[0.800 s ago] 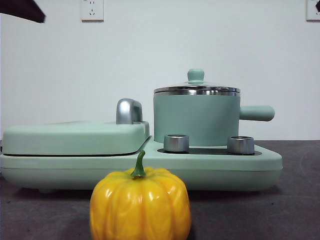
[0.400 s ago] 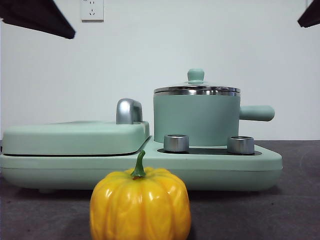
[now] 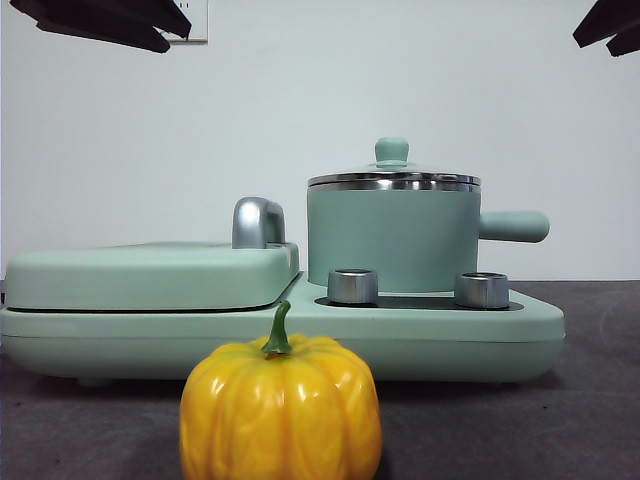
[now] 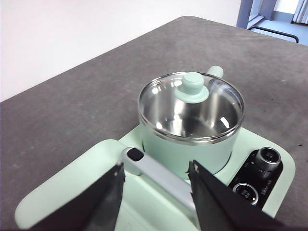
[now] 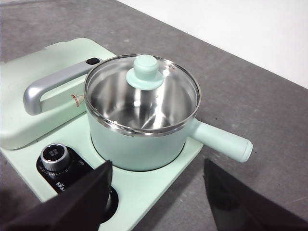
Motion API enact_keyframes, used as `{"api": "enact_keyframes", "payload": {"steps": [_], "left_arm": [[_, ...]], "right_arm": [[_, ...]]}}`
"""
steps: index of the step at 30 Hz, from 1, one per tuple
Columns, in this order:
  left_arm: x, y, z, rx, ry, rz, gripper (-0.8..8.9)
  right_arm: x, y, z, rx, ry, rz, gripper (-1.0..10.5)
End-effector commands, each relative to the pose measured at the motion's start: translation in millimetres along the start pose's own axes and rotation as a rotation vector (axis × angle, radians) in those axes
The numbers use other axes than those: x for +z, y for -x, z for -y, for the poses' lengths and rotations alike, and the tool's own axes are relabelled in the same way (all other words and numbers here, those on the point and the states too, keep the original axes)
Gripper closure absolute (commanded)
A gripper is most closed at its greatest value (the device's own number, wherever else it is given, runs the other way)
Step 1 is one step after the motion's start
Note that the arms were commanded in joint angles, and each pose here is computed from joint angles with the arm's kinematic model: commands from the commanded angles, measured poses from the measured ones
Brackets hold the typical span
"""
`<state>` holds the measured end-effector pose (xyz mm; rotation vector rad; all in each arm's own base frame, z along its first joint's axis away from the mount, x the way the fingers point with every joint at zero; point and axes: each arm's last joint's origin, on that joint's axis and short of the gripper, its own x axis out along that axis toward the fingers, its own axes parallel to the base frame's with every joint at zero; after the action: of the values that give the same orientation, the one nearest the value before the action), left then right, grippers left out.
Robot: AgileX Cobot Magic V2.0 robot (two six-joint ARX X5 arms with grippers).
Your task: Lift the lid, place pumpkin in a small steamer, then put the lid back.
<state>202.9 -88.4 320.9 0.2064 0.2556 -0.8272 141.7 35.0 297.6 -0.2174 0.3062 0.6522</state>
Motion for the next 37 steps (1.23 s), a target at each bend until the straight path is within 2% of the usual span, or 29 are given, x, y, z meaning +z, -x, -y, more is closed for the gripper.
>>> {"api": "enact_keyframes", "payload": {"steps": [1,8,15,19,32,37], "left_arm": [[7,-2,1,-0.013,-0.024,0.022,5.91],[7,-15,8,-0.059,-0.033,0.024,5.93],[8,-53,12,-0.102,-0.009,0.098,5.93],[4,-77,15,-0.090,-0.020,0.116,5.92],[3,-141,29,-0.179,-0.030,0.078,5.92],[4,-163,31,-0.148,-0.042,0.071,5.92]], "right_arm": [[6,2,0,-0.001,0.017,0.022,6.4],[8,2,1,-0.004,0.022,0.032,6.5],[8,2,1,-0.004,0.023,0.033,6.5],[8,2,1,-0.004,0.023,0.033,6.5],[8,2,1,-0.004,0.015,0.032,6.5],[7,2,1,-0.004,0.015,0.032,6.5]]}}
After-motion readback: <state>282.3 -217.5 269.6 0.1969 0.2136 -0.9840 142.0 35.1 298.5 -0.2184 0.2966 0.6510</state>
